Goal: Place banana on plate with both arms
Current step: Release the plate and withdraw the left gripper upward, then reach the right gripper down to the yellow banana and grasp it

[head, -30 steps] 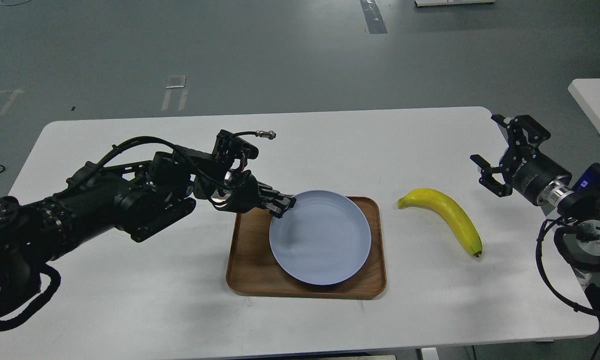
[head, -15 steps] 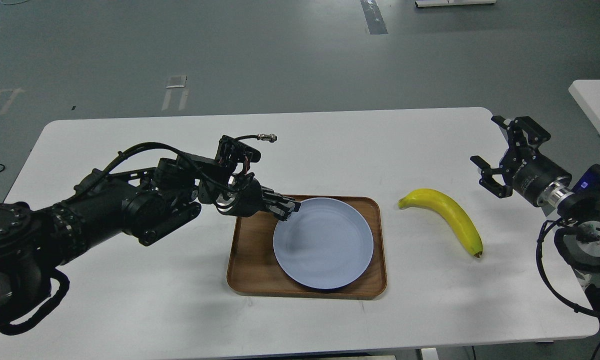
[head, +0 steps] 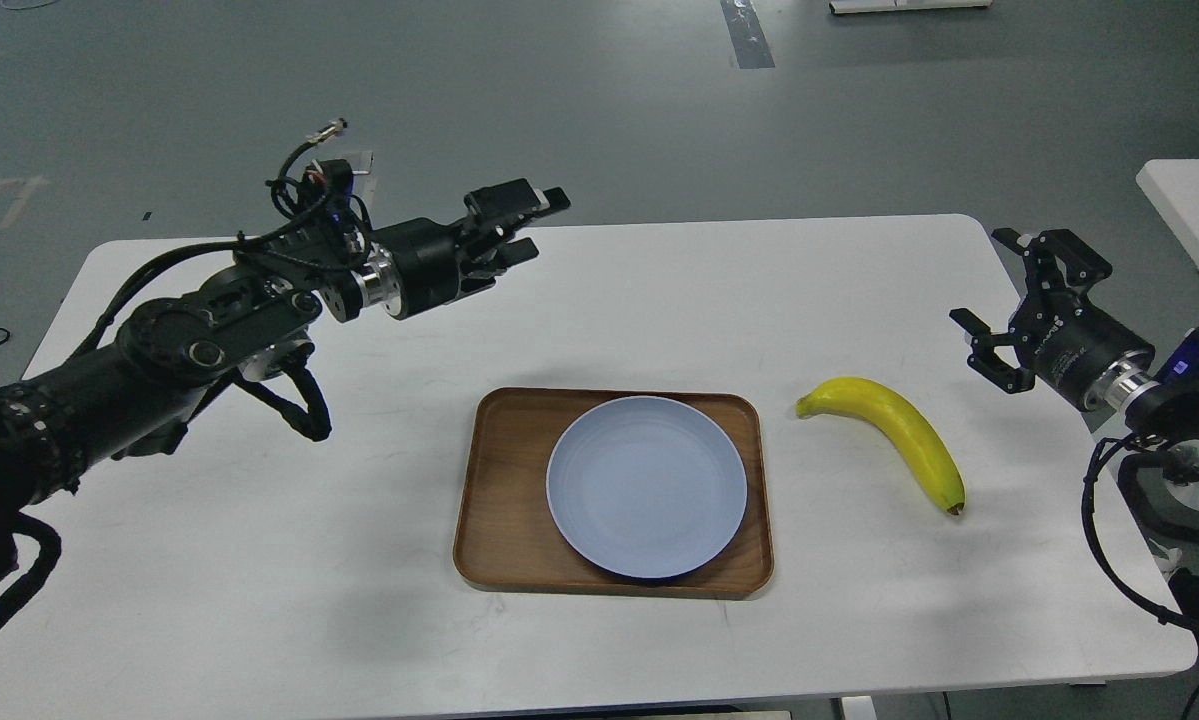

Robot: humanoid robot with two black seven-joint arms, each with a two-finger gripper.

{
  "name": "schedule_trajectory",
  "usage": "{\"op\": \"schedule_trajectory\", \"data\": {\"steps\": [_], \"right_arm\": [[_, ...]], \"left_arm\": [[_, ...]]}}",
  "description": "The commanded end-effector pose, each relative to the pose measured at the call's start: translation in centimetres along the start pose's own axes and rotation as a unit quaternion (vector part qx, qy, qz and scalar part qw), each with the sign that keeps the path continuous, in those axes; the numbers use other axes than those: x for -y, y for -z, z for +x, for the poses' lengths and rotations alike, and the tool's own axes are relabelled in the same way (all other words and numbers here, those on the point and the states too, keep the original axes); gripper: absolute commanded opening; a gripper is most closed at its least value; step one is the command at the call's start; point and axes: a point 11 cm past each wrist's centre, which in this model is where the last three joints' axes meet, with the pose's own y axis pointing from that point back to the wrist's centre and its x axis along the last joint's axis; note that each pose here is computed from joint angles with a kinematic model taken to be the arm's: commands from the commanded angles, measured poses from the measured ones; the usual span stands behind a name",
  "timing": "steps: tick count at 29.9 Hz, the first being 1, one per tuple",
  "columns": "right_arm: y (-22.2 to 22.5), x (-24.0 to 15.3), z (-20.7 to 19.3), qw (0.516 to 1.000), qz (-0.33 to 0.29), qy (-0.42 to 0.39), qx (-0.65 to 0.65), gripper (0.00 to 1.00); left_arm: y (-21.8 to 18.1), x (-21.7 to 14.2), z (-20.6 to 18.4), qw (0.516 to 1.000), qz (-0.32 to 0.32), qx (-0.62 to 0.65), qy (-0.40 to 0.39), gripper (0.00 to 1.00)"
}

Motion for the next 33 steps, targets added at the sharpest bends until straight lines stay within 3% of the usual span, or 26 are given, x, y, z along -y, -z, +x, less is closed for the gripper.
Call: {"op": "schedule_trajectory", "data": {"steps": [1, 7, 10, 13, 17, 26, 33], "right_arm": [[-0.6, -0.2, 0.0, 1.000, -0.012, 0.004, -0.011, 1.00], [-0.3, -1.5, 0.9, 0.990, -0.068, 0.034, -0.119, 1.00], [1.0, -1.8, 1.4, 0.983, -0.077, 0.043, -0.162, 1.00], [4.0, -1.3, 0.7, 0.948, -0.105, 0.094, -0.286, 1.00], [6.2, -0.4, -1.5, 0.877, -0.138, 0.167, -0.429, 1.00], [3.3, 0.3, -3.4, 0.647, -0.276, 0.304, -0.643, 1.00], [0.5, 2.6, -5.5, 0.587, -0.306, 0.347, -0.665, 1.00]], "left_arm": [[0.9, -3.6, 3.1, 0.991, -0.043, -0.113, -0.051, 0.99], [3.4, -9.9, 7.4, 0.971, -0.075, -0.172, -0.146, 0.99], [3.7, -10.8, 8.0, 0.971, -0.071, -0.169, -0.155, 0.99], [3.7, -11.1, 8.2, 0.970, -0.070, -0.168, -0.158, 0.99], [3.6, -11.0, 8.2, 0.970, -0.072, -0.169, -0.157, 0.99], [3.8, -10.8, 7.9, 0.971, -0.070, -0.170, -0.153, 0.99], [4.3, -11.2, 7.8, 0.970, -0.066, -0.173, -0.157, 0.99]]}}
